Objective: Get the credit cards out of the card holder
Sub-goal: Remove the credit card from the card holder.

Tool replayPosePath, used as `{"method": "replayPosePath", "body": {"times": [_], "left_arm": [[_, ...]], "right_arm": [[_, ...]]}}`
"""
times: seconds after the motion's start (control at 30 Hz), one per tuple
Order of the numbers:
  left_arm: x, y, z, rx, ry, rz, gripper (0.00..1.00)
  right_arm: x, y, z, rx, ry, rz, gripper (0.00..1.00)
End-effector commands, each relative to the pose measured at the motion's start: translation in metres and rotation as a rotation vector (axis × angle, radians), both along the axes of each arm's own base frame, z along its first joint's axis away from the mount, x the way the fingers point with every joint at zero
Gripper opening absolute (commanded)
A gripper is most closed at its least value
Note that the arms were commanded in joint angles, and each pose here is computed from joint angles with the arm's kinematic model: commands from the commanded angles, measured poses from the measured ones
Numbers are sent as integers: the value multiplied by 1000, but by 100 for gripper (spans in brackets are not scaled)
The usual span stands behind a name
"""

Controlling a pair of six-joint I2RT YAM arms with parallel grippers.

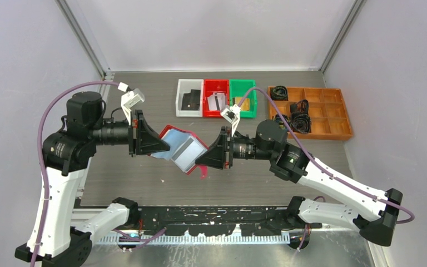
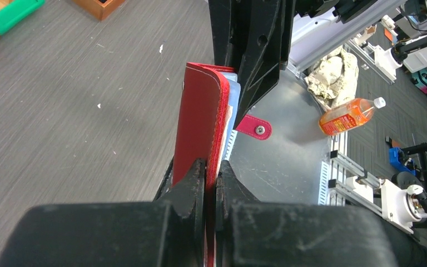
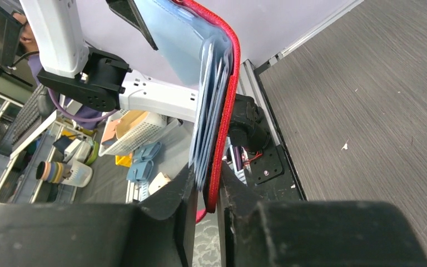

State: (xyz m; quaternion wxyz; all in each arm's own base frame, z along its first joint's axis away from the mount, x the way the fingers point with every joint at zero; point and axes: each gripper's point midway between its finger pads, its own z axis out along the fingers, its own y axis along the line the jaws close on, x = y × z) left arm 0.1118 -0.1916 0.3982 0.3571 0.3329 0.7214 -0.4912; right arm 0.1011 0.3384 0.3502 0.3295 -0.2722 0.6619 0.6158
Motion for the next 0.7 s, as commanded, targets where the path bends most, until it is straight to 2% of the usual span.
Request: {"method": "replayPosePath", "body": {"times": [0.0, 0.1, 0.27, 0.37, 0.67], "left_arm": [[-7, -2, 23, -54, -68, -35, 0], [-7, -3, 24, -56, -65, -32, 0], [-6, -4, 27, -66, -55, -33, 0], [-7, -4, 27, -67, -52, -34, 0], [-9, -5, 30, -84, -34, -50, 0]], "right_arm": [[-3, -7, 31, 111, -94, -7, 28], [-9, -8, 32, 129, -98, 24, 33], [-12, -7, 25, 121, -93, 45, 33], [-10, -7, 20, 111, -94, 34, 26], [10, -2, 21, 96, -103, -60, 23]]}}
